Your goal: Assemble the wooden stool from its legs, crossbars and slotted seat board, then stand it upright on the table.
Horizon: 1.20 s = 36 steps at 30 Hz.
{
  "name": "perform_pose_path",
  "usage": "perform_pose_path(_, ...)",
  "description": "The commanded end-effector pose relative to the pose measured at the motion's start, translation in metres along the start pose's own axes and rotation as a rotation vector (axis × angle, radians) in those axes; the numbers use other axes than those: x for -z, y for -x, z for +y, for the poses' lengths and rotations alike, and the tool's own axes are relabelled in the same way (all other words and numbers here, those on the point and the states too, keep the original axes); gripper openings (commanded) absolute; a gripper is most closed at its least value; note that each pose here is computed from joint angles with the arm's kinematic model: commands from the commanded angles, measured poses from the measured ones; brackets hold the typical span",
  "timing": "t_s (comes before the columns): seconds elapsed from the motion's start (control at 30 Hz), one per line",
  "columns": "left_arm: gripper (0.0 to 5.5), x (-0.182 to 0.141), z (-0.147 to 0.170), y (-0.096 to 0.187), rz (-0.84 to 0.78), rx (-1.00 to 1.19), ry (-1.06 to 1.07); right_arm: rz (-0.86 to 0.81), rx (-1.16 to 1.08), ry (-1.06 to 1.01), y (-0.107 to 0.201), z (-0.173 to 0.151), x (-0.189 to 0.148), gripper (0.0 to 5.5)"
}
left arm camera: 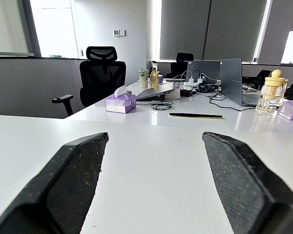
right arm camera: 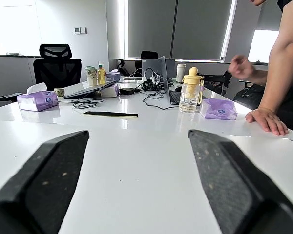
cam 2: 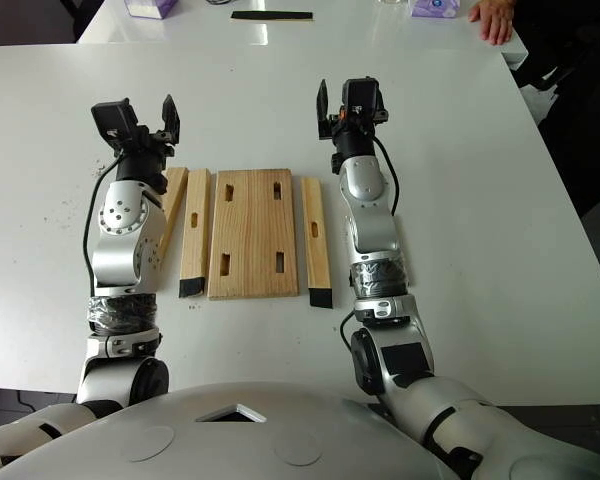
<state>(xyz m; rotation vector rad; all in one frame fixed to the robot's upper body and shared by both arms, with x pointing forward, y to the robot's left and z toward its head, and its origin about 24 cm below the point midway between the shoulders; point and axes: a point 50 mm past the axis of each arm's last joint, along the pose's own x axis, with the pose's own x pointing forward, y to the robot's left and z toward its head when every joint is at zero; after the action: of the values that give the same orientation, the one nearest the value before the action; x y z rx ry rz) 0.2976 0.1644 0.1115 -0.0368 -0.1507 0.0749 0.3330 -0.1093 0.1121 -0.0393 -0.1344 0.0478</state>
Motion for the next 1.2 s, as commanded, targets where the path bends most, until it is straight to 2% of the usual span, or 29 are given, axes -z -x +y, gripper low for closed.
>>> perform_pose_path(0.03, 3.59, 0.001, -0.005, 0.001, -0.002, 0.021, -0.015, -0.022, 0.005, 0.02, -0.002, -0.002, -0.005, 3.75)
perform_pose_path(0.47, 3.58, 0.002, -0.004, 0.002, -0.004, 0.02, -0.038, -0.022, 0.009, 0.022, -0.003, -0.001, -0.004, 3.58)
perform_pose_path(0.63, 3.58, 0.002, 0.022, 0.008, 0.025, 0.004, -0.057, -0.013, 0.032, 0.024, 0.001, -0.004, -0.002, 3.58)
perform_pose_path(0.77, 3.58, 0.004, 0.067, 0.027, 0.127, 0.112, -0.07, -0.007, 0.055, 0.022, 0.006, -0.009, 0.0, 3.58)
perform_pose_path(0.93, 3.58, 0.005, 0.131, 0.056, 0.322, 0.134, -0.085, 0.006, 0.081, 0.024, 0.01, -0.014, 0.004, 3.58)
perform_pose_path(1.0, 3.58, 0.005, 0.138, 0.068, 0.371, 0.16, -0.055, 0.007, 0.098, 0.023, 0.011, -0.017, 0.004, 3.58)
perform_pose_path(1.2, 3.58, 0.024, 0.121, 0.107, 0.536, 0.271, -0.028, 0.018, 0.131, 0.022, 0.016, -0.023, 0.009, 3.58)
